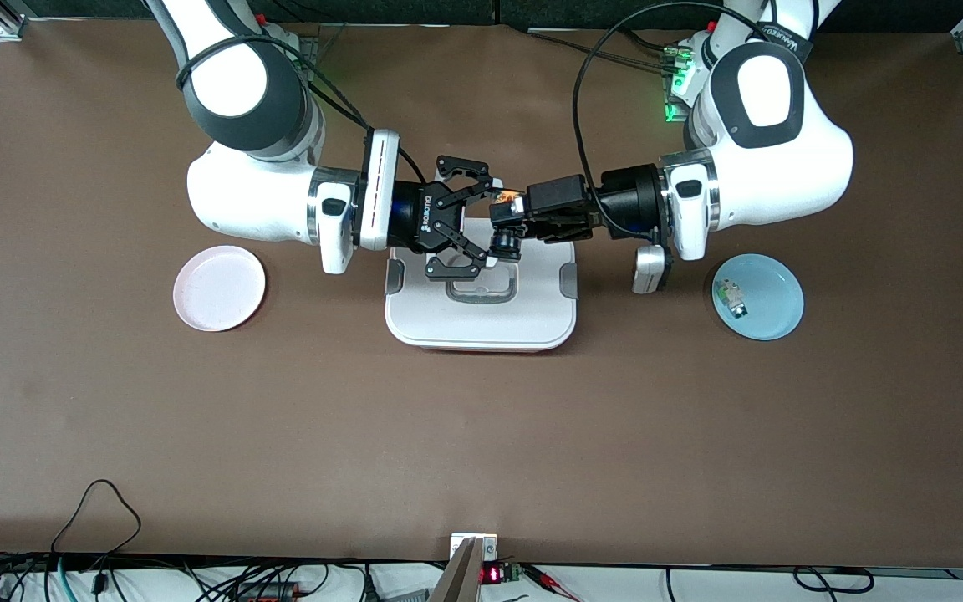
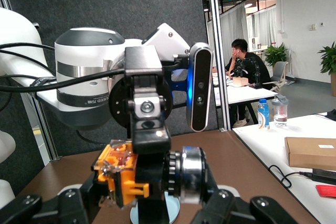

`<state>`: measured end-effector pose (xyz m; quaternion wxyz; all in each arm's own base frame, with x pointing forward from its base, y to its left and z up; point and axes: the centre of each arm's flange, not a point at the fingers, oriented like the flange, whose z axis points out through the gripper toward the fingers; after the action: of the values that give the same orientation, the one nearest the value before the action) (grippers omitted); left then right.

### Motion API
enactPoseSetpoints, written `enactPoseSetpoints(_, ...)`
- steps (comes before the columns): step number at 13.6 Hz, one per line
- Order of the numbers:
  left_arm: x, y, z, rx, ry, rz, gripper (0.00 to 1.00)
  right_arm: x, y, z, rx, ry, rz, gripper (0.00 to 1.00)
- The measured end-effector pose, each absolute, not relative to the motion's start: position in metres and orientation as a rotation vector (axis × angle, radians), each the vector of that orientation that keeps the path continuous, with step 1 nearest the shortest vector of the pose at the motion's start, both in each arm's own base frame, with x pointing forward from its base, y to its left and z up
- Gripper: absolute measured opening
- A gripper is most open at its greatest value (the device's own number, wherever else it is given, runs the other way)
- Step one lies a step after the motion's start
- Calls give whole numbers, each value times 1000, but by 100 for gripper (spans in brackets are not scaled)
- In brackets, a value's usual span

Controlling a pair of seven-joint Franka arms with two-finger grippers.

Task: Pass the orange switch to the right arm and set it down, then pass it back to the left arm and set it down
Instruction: 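Close the left gripper on the switch held by the right gripper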

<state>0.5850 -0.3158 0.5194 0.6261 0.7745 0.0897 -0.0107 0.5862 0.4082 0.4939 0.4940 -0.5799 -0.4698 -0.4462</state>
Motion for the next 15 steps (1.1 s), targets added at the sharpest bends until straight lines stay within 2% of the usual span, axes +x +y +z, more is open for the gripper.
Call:
enactPoseSetpoints(2, 585, -311, 518, 1773, 201, -40, 73, 586, 408, 494, -1406, -1139, -1082, 72)
enactPoseSetpoints(5, 584, -305, 525, 1765, 189, -52, 67, 586, 408, 494, -1406, -1139, -1082, 72)
enactPoseSetpoints(6, 582, -305, 529, 1765, 190, -54, 62, 586, 408, 494, -1406, -1139, -1082, 72)
enactPoseSetpoints(7, 579, -306, 533, 1766, 189, -54, 50, 586, 408, 494, -1406, -1139, -1082, 72)
enactPoseSetpoints(8, 576, -305, 535, 1768, 189, -54, 50, 586, 408, 494, -1406, -1139, -1082, 72)
enactPoseSetpoints(9, 575, -305, 533, 1772, 191, -56, 45, 586, 408, 495, -1404, -1139, -1085, 72)
enactPoseSetpoints(10, 575, -304, 533, 1772, 193, -57, 33, 587, 408, 496, -1403, -1137, -1086, 72)
enactPoseSetpoints(15, 574, -304, 533, 1772, 192, -56, 33, 587, 408, 496, -1402, -1134, -1086, 72)
